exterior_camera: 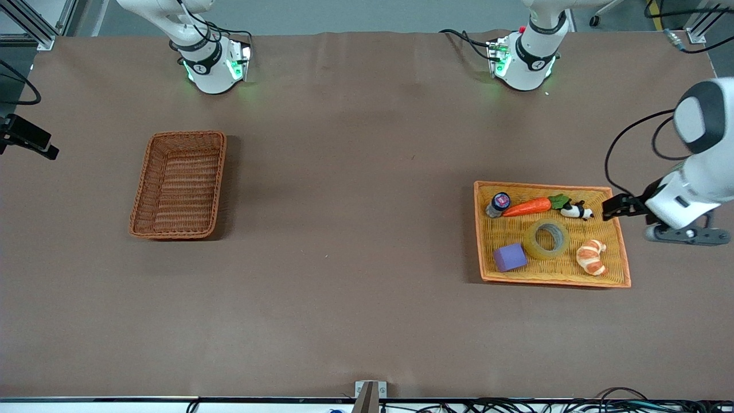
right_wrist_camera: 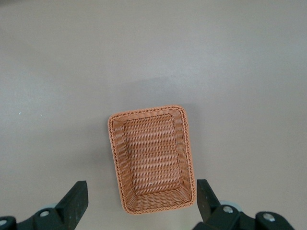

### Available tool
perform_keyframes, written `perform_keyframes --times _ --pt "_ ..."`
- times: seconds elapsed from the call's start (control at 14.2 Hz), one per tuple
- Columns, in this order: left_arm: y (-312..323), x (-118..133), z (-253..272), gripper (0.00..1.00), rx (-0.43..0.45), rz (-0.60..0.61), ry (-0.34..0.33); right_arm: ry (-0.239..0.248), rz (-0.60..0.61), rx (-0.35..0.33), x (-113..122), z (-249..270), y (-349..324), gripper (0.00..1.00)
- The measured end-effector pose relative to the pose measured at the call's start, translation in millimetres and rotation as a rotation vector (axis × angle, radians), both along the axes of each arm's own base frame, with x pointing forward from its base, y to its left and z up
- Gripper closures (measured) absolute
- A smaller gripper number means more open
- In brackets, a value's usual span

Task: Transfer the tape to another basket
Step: 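Lower the left gripper onto the yellow tape roll and grasp it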

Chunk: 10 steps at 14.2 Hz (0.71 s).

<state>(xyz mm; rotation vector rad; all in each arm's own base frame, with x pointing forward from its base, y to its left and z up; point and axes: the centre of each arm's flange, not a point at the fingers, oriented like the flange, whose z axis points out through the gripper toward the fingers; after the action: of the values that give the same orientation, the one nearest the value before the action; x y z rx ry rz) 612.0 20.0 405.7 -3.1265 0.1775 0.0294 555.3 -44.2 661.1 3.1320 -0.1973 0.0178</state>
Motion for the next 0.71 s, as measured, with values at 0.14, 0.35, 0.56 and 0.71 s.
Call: perform_keyframes --times 0.14,0.35,0.56,0.71 --pt "-0.4 1.2 -35.0 0.00 -0.002 0.000 0.013 0.000 0.000 0.000 0.0 -0.2 0.0 0.00" --pt "-1.3 -2.4 -84.8 0.00 -0.005 0.001 0.020 0.001 0.000 0.000 0.0 -0.4 -0.1 0.00" --pt "-4.6 -9.8 -124.9 0.04 -0.008 -0.004 -0.006 0.001 0.000 0.000 0.0 -0.4 -0.1 0.00" --pt "-9.5 -16.2 -145.5 0.19 -0.010 -0.012 -0.033 0.001 0.000 0.000 0.0 -0.4 -0.1 0.00"
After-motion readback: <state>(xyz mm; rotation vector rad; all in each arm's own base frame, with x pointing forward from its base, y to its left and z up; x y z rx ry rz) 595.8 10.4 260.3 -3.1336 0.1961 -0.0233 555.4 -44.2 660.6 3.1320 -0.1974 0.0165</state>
